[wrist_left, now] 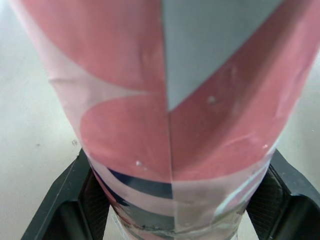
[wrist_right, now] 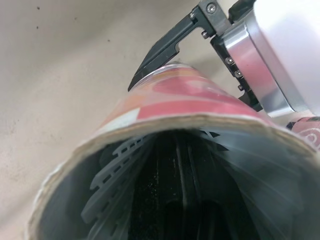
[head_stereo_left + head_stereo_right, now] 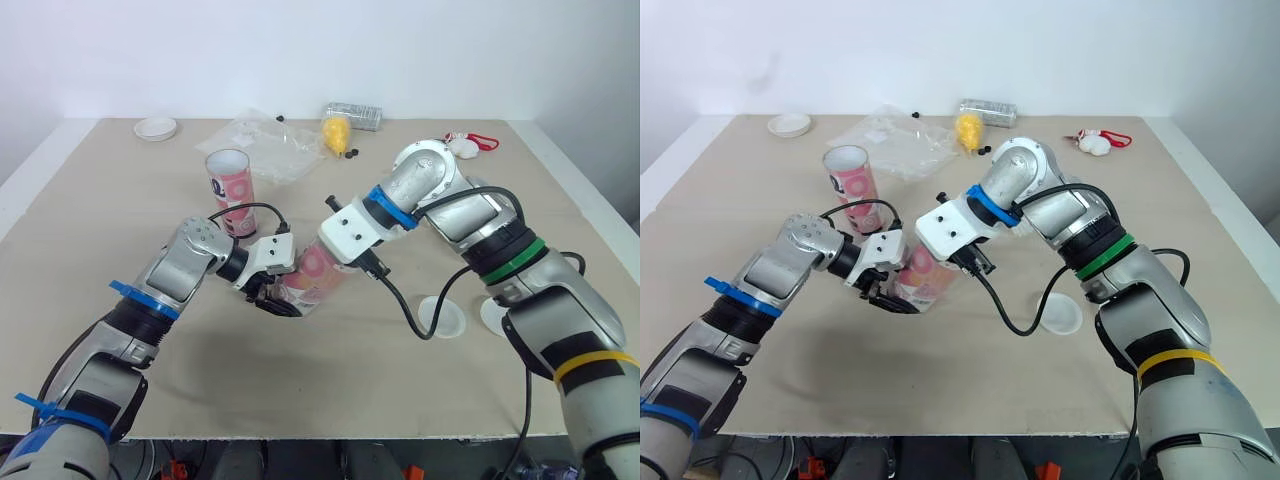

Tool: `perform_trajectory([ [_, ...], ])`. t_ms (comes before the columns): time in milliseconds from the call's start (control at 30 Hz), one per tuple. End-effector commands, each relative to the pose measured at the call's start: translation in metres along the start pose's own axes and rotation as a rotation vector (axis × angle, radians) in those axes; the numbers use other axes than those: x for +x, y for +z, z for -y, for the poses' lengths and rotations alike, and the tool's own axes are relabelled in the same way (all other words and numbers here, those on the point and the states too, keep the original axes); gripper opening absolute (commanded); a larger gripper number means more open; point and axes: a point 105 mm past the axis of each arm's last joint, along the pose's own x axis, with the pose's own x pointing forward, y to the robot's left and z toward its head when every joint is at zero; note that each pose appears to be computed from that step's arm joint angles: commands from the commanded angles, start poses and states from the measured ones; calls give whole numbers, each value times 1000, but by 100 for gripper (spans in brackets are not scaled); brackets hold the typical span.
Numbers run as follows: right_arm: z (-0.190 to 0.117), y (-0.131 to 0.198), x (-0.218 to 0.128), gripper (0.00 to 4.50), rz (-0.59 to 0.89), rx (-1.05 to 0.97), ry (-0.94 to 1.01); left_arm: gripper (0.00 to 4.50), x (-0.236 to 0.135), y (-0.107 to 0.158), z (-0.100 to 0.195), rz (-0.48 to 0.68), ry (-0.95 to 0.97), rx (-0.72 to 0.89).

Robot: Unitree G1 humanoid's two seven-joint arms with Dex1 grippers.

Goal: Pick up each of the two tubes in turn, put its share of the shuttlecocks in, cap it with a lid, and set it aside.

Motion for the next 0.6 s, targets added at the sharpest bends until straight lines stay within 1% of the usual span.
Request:
perform_trajectory([
  [33, 6, 22, -35, 14, 90, 18, -52, 309, 6, -4, 4, -1, 0, 1],
  [167, 2, 28, -68, 14, 164, 104, -128, 309, 8, -9, 5, 15, 19, 0],
  [267, 4, 29, -102, 14, 226, 199, -238, 309, 11, -12, 4, 35, 52, 7],
  [333, -2, 27, -123, 14, 246, 263, -323, 309, 16, -12, 0, 83, 99, 0],
  [433, -13, 21, -139, 14, 319, 389, -445, 309, 21, -10, -2, 180, 166, -17],
  [467, -16, 19, -142, 14, 333, 421, -474, 309, 23, -10, -2, 203, 183, -22],
  [533, -33, 5, -141, 14, 341, 527, -558, 309, 28, -4, 2, 309, 226, -45],
  [600, -49, -7, -135, 14, 331, 610, -612, 309, 33, -1, 7, 381, 262, -53],
])
